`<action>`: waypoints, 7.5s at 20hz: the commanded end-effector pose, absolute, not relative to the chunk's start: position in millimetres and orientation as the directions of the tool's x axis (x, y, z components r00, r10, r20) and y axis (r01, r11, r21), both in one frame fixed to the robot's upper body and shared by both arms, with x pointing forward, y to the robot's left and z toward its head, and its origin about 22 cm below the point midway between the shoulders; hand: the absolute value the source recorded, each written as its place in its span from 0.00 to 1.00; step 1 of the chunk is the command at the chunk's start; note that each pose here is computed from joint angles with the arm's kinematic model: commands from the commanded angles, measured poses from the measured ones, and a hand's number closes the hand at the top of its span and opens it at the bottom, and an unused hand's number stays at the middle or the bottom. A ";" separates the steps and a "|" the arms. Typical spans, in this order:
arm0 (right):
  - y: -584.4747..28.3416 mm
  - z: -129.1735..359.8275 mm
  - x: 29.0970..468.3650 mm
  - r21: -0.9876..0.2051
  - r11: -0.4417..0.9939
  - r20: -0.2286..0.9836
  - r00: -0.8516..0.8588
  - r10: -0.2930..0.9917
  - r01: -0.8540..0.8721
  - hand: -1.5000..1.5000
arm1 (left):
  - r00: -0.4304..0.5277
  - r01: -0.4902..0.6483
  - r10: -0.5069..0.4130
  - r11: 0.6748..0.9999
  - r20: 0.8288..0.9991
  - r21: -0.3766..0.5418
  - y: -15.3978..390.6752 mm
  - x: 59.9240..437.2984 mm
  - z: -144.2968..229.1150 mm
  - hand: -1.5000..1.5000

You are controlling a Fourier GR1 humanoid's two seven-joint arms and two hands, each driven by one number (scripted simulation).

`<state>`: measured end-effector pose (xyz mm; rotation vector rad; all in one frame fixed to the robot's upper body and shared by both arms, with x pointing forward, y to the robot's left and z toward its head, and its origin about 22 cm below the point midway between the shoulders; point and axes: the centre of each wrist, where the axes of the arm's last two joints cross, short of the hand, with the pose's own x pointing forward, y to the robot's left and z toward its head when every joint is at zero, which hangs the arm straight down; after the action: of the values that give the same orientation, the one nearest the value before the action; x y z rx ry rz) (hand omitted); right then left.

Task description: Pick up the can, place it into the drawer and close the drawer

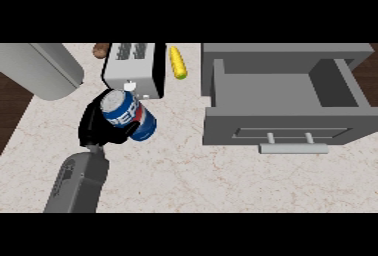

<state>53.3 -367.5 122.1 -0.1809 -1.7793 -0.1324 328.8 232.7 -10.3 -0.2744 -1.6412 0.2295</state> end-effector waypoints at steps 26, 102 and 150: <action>-369.1 119.7 54.9 -0.012 0.985 0.983 -0.178 0.043 0.174 0.00 | -0.157 0.074 0.194 0.980 0.968 -0.185 82.8 384.4 182.6 1.00; -311.2 180.3 119.0 -0.481 0.865 0.735 -0.471 0.488 0.146 0.00 | -0.182 -0.050 0.083 0.994 0.980 -0.093 -22.0 414.4 177.9 0.00; -197.7 33.4 412.8 -0.959 0.144 0.087 -0.232 0.969 0.245 0.00 | -0.142 -0.120 0.065 0.989 0.988 -0.083 94.8 413.2 207.6 0.00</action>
<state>405.9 -192.9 53.3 -1.1790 -1.6765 1.1617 417.8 85.2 211.3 0.0513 -1.7082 0.1729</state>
